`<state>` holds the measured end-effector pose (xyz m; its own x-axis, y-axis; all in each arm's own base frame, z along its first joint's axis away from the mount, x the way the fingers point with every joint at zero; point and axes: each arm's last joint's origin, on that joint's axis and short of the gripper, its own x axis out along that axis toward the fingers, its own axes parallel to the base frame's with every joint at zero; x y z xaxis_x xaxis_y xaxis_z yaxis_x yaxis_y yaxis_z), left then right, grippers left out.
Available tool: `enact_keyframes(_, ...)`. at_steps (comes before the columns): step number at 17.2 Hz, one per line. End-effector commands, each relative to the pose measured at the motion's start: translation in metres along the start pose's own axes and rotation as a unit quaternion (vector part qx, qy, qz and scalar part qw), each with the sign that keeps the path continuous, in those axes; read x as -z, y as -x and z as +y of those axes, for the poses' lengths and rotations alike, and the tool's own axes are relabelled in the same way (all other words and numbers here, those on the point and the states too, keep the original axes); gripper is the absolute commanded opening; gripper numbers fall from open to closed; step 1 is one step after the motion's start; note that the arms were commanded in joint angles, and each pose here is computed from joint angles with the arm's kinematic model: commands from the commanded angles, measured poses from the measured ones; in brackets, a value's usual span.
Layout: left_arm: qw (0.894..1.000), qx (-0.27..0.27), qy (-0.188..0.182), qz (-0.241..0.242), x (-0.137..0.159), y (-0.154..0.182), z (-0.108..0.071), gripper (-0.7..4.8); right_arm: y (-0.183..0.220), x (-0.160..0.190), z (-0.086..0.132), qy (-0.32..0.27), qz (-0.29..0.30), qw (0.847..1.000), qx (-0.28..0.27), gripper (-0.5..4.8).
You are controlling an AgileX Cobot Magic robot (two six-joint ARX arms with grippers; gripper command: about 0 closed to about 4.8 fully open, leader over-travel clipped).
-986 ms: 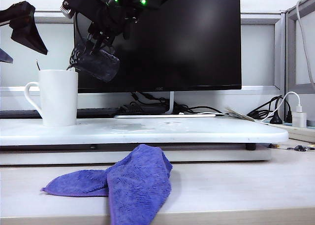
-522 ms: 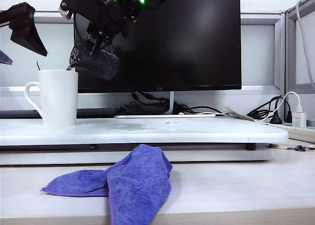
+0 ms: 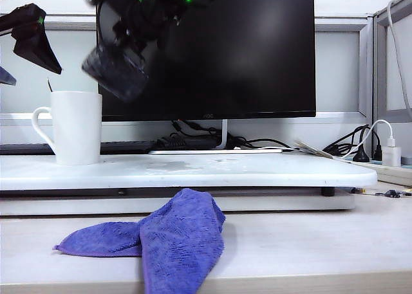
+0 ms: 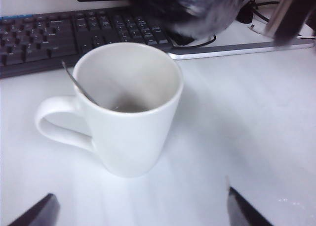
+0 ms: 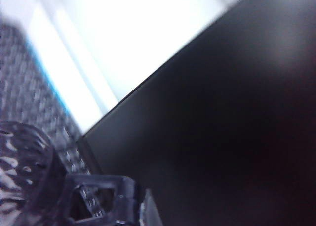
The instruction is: Carefully pick up the black cup and pour some water from the black cup into the white cup.
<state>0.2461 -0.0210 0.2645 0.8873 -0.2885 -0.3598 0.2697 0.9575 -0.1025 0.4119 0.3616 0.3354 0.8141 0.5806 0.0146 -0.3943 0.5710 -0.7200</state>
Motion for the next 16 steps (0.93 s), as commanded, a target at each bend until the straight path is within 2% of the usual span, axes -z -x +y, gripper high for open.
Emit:
enact_keyframes(1,1.0,0.0,-0.001,-0.006,-0.003,0.001,0.0,4.79,0.011,-0.015,-0.031,-0.114,-0.028,0.992,0.043,-0.05)
enact_keyframes(3,1.0,0.003,-0.002,-0.007,-0.003,0.001,0.0,4.79,0.025,-0.018,-0.065,-0.258,-0.04,0.962,0.075,-0.05)
enact_keyframes(4,1.0,0.011,0.008,-0.014,-0.004,0.002,-0.001,4.79,0.031,-0.018,-0.082,-0.304,-0.044,0.947,0.095,-0.05)
enact_keyframes(5,0.999,0.03,0.027,-0.028,-0.008,0.005,-0.003,4.79,0.039,-0.017,-0.1,-0.317,-0.047,0.941,0.112,-0.05)
enact_keyframes(6,0.998,0.036,0.025,-0.051,-0.014,0.01,-0.005,4.79,0.048,-0.013,-0.118,-0.328,-0.037,0.936,0.124,-0.05)
enact_keyframes(8,0.993,0.053,0.008,-0.104,-0.026,0.021,-0.012,4.79,0.065,-0.001,-0.147,-0.369,0.006,0.92,0.133,-0.05)
enact_keyframes(10,0.987,0.077,-0.007,-0.14,-0.034,0.03,-0.021,4.79,0.08,0.005,-0.168,-0.398,0.023,0.906,0.144,-0.05)
enact_keyframes(13,0.977,0.116,-0.026,-0.177,-0.042,0.047,-0.039,4.79,0.101,0.005,-0.187,-0.395,0.056,0.905,0.146,-0.05)
enact_keyframes(15,0.967,0.142,-0.044,-0.209,-0.048,0.066,-0.054,4.79,0.122,-0.006,-0.196,-0.379,0.081,0.912,0.132,-0.05)
enact_keyframes(16,0.965,0.145,-0.046,-0.214,-0.048,0.069,-0.055,4.79,0.129,-0.007,-0.201,-0.379,0.083,0.913,0.125,-0.05)
